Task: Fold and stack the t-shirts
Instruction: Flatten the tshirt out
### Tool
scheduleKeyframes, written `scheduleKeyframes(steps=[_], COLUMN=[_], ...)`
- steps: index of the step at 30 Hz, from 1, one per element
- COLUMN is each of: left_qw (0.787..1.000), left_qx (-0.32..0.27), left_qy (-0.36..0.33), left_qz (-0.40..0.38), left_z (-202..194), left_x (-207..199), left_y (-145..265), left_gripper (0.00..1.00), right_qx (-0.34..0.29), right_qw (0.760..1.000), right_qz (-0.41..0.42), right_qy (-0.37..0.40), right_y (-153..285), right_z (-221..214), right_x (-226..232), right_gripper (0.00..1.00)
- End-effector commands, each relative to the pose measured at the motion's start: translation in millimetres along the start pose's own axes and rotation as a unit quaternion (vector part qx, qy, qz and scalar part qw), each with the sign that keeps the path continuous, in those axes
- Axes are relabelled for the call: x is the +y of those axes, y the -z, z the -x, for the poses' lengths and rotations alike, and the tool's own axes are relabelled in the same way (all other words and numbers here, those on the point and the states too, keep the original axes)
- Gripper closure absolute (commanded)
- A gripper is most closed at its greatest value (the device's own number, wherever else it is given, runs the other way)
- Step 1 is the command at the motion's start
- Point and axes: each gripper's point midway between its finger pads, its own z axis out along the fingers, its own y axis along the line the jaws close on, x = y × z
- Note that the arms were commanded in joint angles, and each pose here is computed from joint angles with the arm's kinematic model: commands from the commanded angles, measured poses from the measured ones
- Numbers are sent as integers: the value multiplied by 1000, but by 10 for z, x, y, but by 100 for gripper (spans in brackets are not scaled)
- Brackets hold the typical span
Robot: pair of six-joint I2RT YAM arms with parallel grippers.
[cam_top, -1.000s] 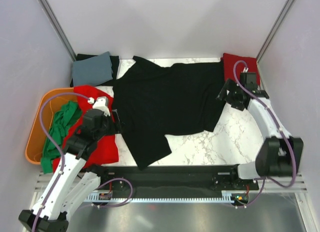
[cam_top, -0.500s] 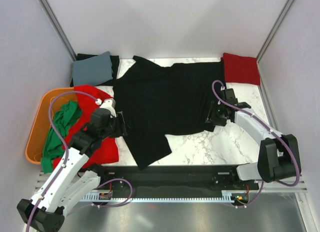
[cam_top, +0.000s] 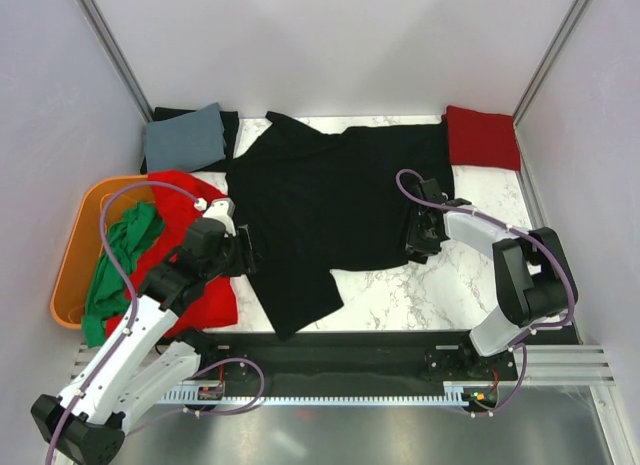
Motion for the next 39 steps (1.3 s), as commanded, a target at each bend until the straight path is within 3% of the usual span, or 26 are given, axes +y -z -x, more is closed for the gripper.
scheduleKeyframes(steps=[1, 5, 9, 10, 19, 27, 32, 35, 39], left_qw=[1000, 1000, 1000, 1000, 1000, 999, 990, 984, 975], left_qx=[-21, -18, -15, -14, -8, 23, 91, 125, 156], left_qy=[13, 11, 9, 10, 8, 42, 94, 109, 108], left_qz=[5, 6, 8, 9, 12, 21, 45, 68, 118], left_z=[77, 68, 65, 63, 42, -75, -395, -633, -876], left_x=[0, 1, 5, 5, 15, 8, -19, -16, 32], left_y=[42, 32, 15, 12, -13, -37, -112, -123, -88], left_gripper=[36, 36, 36, 36, 36, 38, 39, 39, 39], right_qx=[-35, -29, -32, -33, -76, -30, -22, -21, -35], right_qw=[999, 998, 998, 998, 995, 989, 980, 976, 968], right_qz=[-25, -45, -51, -50, -62, -44, -33, -30, -21], right_qy=[12, 19, 22, 22, -21, -134, -194, -216, -247], right_y=[-15, -73, -23, 17, 692, 563, 511, 474, 488], right_z=[214, 172, 188, 198, 204, -199, -221, -244, -219], right_x=[-19, -95, -127, -122, -376, -743, -820, -909, -1036], right_gripper=[60, 71, 98, 100, 100, 98, 98, 96, 100])
